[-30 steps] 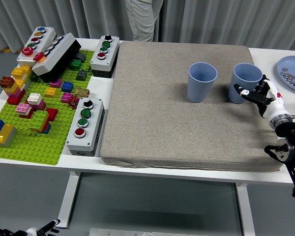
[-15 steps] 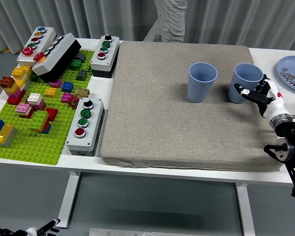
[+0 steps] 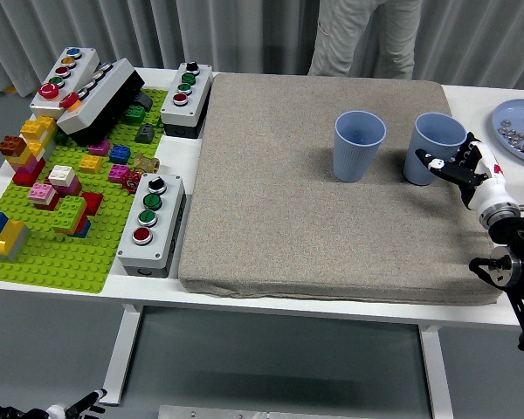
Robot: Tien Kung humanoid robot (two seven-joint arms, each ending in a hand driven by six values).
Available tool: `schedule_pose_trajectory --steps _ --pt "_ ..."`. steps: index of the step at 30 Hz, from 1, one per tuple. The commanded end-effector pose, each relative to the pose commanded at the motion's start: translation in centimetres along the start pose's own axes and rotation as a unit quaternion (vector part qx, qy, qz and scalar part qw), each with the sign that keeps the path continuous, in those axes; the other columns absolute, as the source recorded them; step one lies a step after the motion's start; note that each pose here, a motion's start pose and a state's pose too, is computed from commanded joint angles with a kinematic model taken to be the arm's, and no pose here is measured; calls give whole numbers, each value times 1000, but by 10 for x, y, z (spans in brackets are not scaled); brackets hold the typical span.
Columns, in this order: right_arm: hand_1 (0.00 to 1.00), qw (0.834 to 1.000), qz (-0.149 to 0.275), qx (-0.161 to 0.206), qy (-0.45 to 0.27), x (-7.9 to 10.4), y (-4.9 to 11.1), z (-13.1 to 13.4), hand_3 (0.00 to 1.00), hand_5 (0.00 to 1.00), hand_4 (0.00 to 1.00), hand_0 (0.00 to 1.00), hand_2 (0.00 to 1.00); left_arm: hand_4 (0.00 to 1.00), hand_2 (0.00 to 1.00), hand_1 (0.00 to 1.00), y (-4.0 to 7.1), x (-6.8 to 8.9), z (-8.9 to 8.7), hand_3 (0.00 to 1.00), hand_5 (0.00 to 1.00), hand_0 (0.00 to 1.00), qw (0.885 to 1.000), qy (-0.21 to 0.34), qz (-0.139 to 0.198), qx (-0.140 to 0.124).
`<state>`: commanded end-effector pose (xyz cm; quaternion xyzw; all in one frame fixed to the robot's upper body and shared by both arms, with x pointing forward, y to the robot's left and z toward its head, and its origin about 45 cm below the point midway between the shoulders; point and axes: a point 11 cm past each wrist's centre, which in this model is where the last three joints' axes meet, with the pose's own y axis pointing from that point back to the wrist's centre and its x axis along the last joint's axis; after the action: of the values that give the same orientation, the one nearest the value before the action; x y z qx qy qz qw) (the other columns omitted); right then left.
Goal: Pick cup pour cup place
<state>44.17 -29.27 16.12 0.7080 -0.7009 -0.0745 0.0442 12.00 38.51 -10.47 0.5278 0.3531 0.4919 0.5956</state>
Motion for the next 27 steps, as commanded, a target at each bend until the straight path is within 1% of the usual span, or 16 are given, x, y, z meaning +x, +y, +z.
schedule_pose_trajectory --steps 7,12,14,19,22,24,27 --pt "657 1000 1 16 12 3 -2 -14 641 59 631 786 552 638 871 839 0 0 -1 802 998 831 1000 1 0 0" --pt "656 998 -5 30 52 -1 -2 -29 638 59 631 781 553 638 871 839 0 1 -2 802 998 831 1000 4 1 2" --pt "656 996 -8 38 85 -7 -2 -36 638 59 631 781 553 638 871 839 0 1 -4 802 998 831 1000 5 1 3" --pt "656 984 -14 66 166 -19 -3 -57 638 60 631 780 553 638 872 840 0 1 -6 802 998 831 1000 6 2 4" --pt "656 978 -16 78 193 -23 -4 -66 638 60 631 780 553 638 872 840 0 1 -6 802 998 831 1000 7 2 5" --pt "657 971 -13 88 224 -27 -4 -76 638 62 631 782 553 639 872 839 0 1 -8 802 998 831 1000 7 1 7" --pt "657 960 -9 101 261 -30 -3 -83 638 62 631 782 553 639 872 839 1 1 -9 802 998 831 1000 8 1 8"
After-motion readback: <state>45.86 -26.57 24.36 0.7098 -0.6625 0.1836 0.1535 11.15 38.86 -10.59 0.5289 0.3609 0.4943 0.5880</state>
